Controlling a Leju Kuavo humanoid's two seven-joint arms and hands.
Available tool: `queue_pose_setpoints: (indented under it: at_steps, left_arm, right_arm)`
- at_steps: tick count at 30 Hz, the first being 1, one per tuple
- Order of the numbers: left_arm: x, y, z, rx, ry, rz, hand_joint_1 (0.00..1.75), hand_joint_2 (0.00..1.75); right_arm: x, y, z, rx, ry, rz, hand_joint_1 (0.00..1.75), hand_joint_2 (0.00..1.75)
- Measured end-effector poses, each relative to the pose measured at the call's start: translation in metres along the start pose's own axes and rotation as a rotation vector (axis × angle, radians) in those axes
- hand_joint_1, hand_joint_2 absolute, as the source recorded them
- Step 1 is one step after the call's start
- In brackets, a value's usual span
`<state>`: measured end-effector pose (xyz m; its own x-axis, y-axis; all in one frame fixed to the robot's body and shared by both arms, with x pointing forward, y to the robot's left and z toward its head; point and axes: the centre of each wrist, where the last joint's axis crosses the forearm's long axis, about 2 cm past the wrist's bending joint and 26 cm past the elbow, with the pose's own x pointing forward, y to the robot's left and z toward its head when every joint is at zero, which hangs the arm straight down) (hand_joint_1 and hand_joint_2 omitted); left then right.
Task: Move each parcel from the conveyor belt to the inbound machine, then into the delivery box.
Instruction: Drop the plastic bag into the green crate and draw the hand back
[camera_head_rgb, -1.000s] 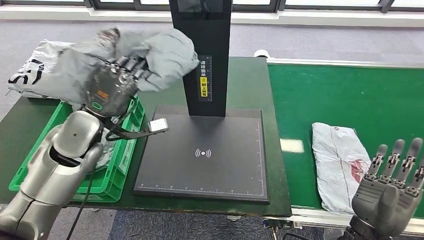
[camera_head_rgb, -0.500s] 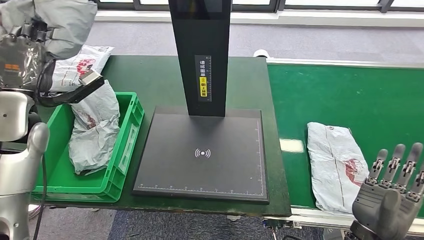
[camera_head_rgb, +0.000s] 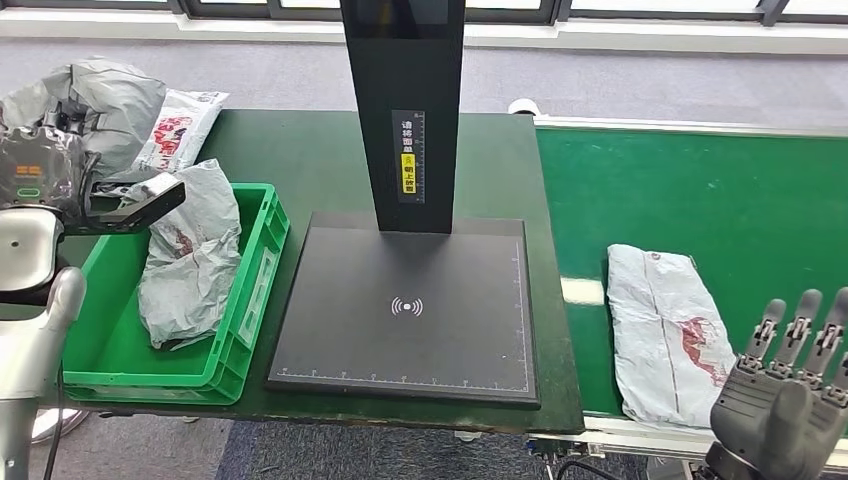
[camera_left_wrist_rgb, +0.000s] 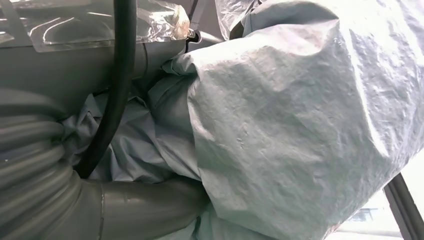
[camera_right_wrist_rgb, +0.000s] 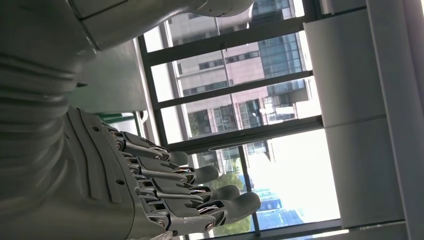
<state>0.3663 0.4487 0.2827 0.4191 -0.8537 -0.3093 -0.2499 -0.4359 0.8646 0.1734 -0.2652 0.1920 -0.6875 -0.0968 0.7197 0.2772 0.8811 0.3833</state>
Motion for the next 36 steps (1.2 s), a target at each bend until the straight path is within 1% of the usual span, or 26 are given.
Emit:
queue_pose_setpoints:
  at_steps: [2, 4, 6, 10, 14, 16, 19, 24, 26, 28, 29, 30, 33, 36]
  left_arm:
    - [-0.001, -0.002, 0.0, -0.032, 0.003, -0.012, 1.75, 1.75]
    - [-0.002, -0.008, 0.003, -0.093, -0.003, -0.033, 1.75, 1.75]
    - [0.0, -0.017, 0.01, -0.171, -0.047, -0.05, 1.75, 1.75]
    - [0.007, -0.041, 0.036, -0.331, -0.236, -0.018, 1.75, 1.75]
    - [0.009, -0.053, 0.062, -0.46, -0.416, 0.152, 1.75, 1.75]
    - [0.007, -0.054, 0.075, -0.508, -0.492, 0.242, 1.75, 1.75]
    - [0.0, -0.052, 0.092, -0.549, -0.57, 0.33, 1.75, 1.75]
    - [-0.011, -0.042, 0.108, -0.584, -0.667, 0.427, 1.75, 1.75]
    - [-0.013, -0.038, 0.111, -0.588, -0.694, 0.451, 1.33, 1.75]
    - [-0.014, -0.034, 0.112, -0.581, -0.712, 0.463, 0.45, 1.75]
    - [-0.014, -0.032, 0.112, -0.573, -0.718, 0.468, 0.23, 1.75]
    - [-0.014, -0.03, 0.112, -0.563, -0.72, 0.47, 0.0, 1.31]
    - [-0.013, -0.025, 0.108, -0.527, -0.707, 0.466, 0.0, 0.0]
    - [-0.012, -0.022, 0.104, -0.484, -0.682, 0.457, 0.0, 0.0]
  right_arm:
    - [0.0, 0.001, 0.0, 0.004, 0.0, -0.001, 0.0, 1.75]
    - [0.0, 0.001, -0.001, 0.011, 0.003, -0.002, 0.0, 1.75]
    - [0.0, 0.001, -0.001, 0.015, 0.006, -0.001, 0.0, 1.75]
    - [0.0, -0.002, -0.002, 0.009, 0.005, 0.003, 0.0, 1.75]
    - [0.0, -0.004, -0.002, -0.008, 0.007, -0.009, 0.0, 1.75]
    - [0.0, -0.005, -0.002, -0.015, 0.009, -0.019, 0.0, 1.75]
    - [-0.001, -0.005, -0.003, -0.022, 0.014, -0.031, 0.0, 1.75]
    - [-0.003, -0.006, -0.002, -0.026, 0.02, -0.043, 0.0, 1.75]
    - [-0.004, -0.006, -0.003, -0.025, 0.018, -0.045, 0.0, 1.75]
    - [-0.004, -0.005, -0.004, -0.024, 0.016, -0.046, 0.0, 1.75]
    - [-0.005, -0.005, -0.005, -0.023, 0.016, -0.046, 0.0, 1.75]
    - [-0.005, -0.006, -0.005, -0.023, 0.016, -0.046, 0.0, 1.75]
    - [-0.005, -0.006, -0.005, -0.022, 0.016, -0.045, 0.0, 1.75]
    - [-0.005, -0.006, -0.005, -0.022, 0.016, -0.044, 0.0, 1.75]
